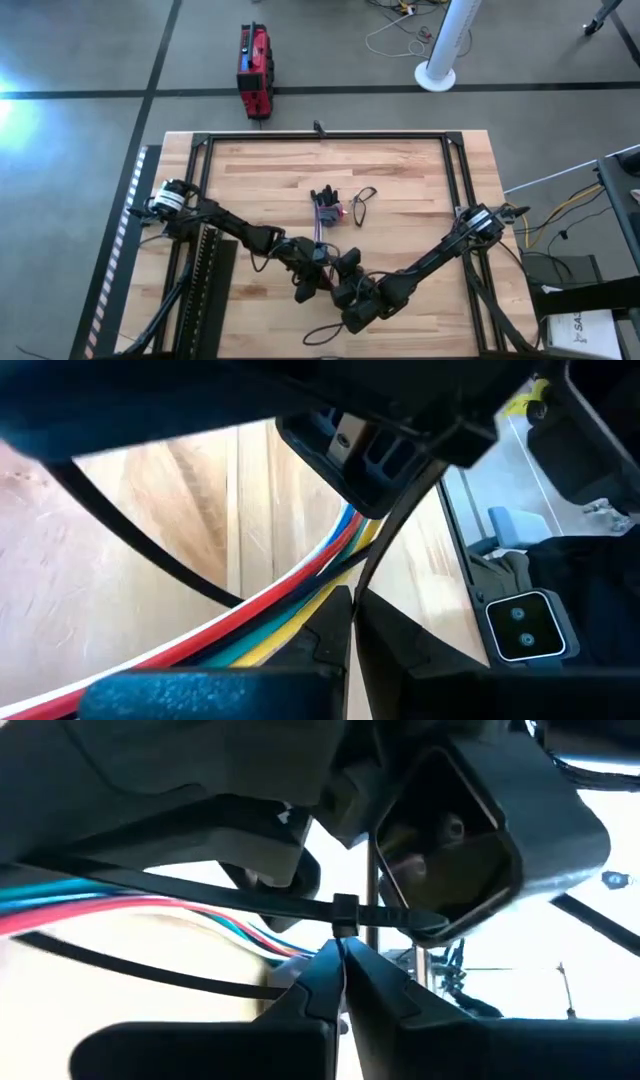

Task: Ziptie cables
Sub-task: Wrap the cable wires together using a black zip tie

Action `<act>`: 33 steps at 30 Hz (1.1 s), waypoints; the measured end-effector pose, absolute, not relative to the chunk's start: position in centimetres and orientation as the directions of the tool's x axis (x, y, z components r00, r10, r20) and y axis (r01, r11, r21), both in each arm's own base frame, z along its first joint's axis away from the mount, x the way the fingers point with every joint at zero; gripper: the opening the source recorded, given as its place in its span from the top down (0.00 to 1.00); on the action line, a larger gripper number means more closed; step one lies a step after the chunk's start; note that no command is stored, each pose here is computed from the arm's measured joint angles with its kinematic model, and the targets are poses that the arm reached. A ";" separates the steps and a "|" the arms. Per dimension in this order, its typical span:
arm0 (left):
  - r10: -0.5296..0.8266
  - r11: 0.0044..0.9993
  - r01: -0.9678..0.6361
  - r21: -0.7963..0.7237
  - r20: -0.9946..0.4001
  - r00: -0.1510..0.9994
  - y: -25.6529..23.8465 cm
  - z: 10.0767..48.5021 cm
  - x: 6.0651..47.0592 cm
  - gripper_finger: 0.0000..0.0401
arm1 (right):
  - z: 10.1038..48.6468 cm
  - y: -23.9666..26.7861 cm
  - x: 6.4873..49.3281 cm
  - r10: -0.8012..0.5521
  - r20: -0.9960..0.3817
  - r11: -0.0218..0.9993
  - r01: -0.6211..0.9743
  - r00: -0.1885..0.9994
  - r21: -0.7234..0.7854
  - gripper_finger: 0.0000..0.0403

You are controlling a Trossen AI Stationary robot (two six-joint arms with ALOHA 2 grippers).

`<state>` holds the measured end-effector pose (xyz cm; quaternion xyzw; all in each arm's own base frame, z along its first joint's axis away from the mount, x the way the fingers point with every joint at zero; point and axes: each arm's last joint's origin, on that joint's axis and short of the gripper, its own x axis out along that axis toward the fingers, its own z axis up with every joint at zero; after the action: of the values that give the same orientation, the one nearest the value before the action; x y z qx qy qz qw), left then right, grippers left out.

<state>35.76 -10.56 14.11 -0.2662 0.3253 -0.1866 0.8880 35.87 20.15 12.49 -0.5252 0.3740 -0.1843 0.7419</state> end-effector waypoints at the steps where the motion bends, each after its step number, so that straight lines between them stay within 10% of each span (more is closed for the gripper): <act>1: -0.505 0.787 0.157 -0.597 -0.478 0.718 -10.6 14.1 35.8 1.00 | 12.5 20.2 35.9 -0.665 -0.363 0.376 -0.127 0.652 -0.918 1.00; 33: -0.496 0.780 0.127 -0.613 -0.481 0.723 -9.2 14.1 36.1 1.00 | 10.1 21.1 35.4 -0.669 -0.357 0.286 -0.217 0.652 -0.933 1.00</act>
<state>36.08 -9.21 14.06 -0.2813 0.3278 -0.1762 0.8845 35.42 21.13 10.10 -0.5755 0.3851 -0.1607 0.7033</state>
